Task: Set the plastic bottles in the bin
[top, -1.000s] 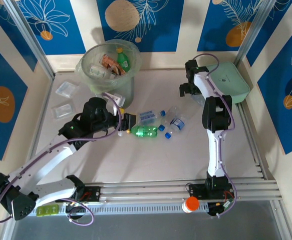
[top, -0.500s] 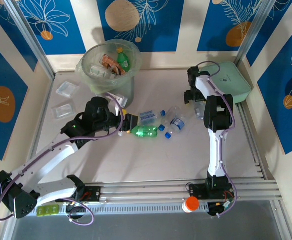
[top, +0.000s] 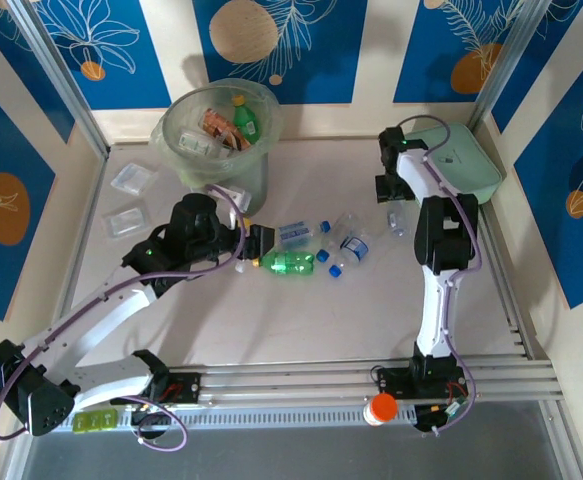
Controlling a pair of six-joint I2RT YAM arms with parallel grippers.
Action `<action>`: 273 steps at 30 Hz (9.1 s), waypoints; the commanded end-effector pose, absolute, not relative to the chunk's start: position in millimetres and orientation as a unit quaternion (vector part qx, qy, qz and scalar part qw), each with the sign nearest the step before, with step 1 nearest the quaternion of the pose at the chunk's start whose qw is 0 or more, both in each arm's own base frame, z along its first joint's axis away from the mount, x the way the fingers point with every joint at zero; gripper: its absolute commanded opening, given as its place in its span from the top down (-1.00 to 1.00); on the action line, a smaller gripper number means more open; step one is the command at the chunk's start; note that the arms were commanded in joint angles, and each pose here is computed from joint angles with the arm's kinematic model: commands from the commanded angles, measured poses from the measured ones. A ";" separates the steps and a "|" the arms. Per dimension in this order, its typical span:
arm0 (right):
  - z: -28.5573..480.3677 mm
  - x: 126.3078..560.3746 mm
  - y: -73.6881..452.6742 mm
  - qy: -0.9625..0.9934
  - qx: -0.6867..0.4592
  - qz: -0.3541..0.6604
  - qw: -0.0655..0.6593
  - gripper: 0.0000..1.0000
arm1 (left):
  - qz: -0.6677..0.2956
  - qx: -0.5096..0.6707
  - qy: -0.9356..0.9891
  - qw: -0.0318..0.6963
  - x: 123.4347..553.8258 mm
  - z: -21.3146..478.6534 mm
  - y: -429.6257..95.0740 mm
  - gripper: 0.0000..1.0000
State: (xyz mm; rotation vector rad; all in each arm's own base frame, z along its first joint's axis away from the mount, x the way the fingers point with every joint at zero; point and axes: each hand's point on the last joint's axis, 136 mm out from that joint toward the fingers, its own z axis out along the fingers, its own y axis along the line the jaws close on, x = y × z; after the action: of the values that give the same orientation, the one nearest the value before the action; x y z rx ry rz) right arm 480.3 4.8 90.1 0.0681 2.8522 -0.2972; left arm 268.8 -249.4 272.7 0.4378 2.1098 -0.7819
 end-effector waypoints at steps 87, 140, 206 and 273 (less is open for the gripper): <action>410.8 235.0 159.5 0.796 0.041 0.402 0.451 -0.97 | -0.511 0.226 0.775 0.296 238.1 345.3 -370.6 -0.12; 344.0 256.1 118.6 0.839 0.083 0.349 0.409 -0.93 | -0.306 -0.484 0.760 0.308 496.8 321.4 -162.7 -0.64; 45.5 347.6 99.4 0.947 0.294 0.091 0.093 -0.58 | -0.290 -0.069 0.907 0.297 249.1 154.5 -171.6 -0.69; 322.9 164.1 232.2 0.749 -0.255 0.516 0.328 -0.11 | -0.664 0.348 0.616 0.239 185.3 382.7 -384.1 -0.69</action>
State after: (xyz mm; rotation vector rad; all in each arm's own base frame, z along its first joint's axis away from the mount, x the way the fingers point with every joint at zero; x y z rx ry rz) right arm 169.1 227.6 327.3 -0.6336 1.9591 1.3163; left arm 193.8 -379.7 362.9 0.8896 1.7853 -1.7916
